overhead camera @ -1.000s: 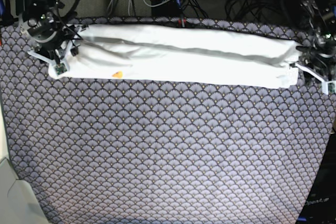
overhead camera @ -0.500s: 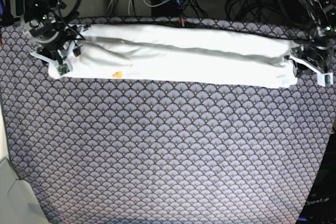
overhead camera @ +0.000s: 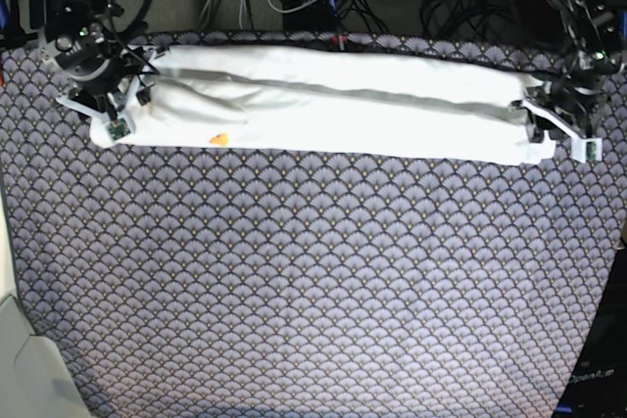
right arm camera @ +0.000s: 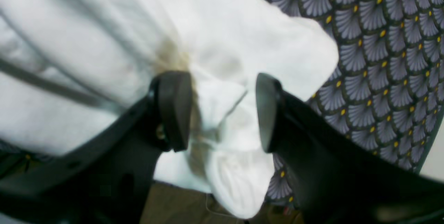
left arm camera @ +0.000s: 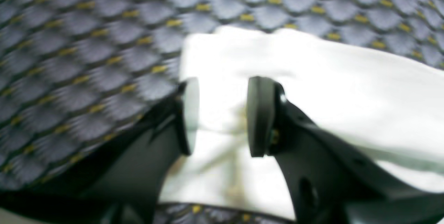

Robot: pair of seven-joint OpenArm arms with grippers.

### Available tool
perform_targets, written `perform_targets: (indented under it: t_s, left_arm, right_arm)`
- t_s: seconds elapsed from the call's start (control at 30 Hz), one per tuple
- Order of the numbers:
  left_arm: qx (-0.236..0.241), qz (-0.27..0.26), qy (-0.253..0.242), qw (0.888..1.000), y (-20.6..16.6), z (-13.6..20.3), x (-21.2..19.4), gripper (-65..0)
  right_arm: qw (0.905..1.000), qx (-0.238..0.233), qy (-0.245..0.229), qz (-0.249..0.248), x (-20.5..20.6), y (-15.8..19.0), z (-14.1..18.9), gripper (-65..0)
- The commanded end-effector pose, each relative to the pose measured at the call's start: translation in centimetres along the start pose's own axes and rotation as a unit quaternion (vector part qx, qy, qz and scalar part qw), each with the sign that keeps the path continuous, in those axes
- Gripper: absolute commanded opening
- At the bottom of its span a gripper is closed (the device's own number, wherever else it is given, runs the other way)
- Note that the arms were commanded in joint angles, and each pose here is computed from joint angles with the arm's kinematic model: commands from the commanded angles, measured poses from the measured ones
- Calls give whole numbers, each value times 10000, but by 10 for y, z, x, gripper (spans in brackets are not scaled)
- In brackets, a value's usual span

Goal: Fold the T-shirt properly
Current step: 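Hold both strip ends and pull them apart to straighten the strip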

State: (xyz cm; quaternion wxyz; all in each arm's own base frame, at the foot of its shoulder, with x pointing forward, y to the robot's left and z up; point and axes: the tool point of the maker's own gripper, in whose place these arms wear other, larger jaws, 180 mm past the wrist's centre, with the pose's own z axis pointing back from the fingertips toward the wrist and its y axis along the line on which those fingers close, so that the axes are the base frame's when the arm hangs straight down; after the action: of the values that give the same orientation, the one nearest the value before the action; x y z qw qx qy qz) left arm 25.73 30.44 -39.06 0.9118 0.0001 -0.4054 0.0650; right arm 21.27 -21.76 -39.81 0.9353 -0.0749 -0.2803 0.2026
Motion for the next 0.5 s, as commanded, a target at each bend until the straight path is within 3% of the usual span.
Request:
perform_targets:
  t_s: [0.0,0.47]
  left_arm:
    - [58,-49,-248,9997,6,3,16,-424]
    - [72,-29,-198,9998,7,-2,14,-425]
  right_arm:
    - [9998,-81,-163,15,9,-6,3,-340]
    - [9998,-92,-166,27,9,-7,3,-340]
